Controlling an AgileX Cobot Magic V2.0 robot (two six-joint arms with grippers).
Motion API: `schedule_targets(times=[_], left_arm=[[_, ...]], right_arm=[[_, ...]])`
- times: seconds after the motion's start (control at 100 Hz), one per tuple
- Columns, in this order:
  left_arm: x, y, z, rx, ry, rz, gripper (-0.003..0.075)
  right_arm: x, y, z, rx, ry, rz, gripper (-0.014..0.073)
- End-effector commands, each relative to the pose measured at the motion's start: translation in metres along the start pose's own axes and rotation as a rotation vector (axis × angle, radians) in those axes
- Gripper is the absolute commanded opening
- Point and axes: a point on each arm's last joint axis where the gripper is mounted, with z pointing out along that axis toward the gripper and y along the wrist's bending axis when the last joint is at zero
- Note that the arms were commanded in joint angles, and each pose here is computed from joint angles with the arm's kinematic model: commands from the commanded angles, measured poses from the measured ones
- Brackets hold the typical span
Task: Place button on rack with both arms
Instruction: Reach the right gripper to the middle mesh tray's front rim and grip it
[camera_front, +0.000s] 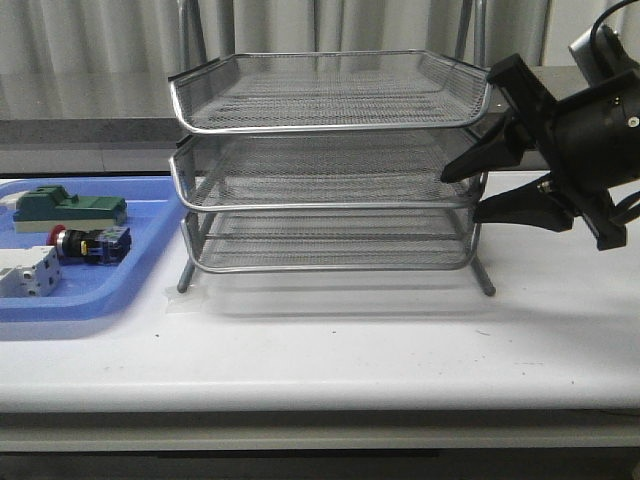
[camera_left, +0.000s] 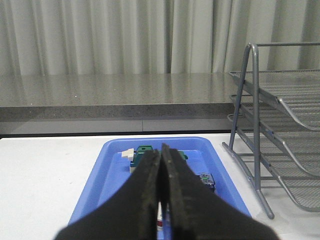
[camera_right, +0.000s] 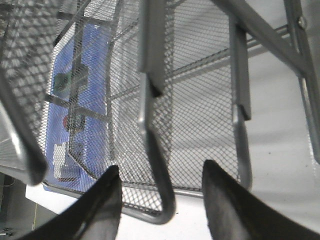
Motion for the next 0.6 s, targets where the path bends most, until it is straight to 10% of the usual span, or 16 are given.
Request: schedule_targets(times=[0.0,0.59], left_arm=[[0.0028,0.0005,-0.0021,0.001,-0.076,-0.013,-0.002],[0.0028,0.0005,-0.0021,0.001,-0.076,-0.013,-0.002]], right_arm=[[-0.0116,0.0186,-0.0065,-0.108,-0.054,0.01,0.0382],[-0.0097,0.0168,-0.0033,-0.125,-0.034,0.018,0.0017]])
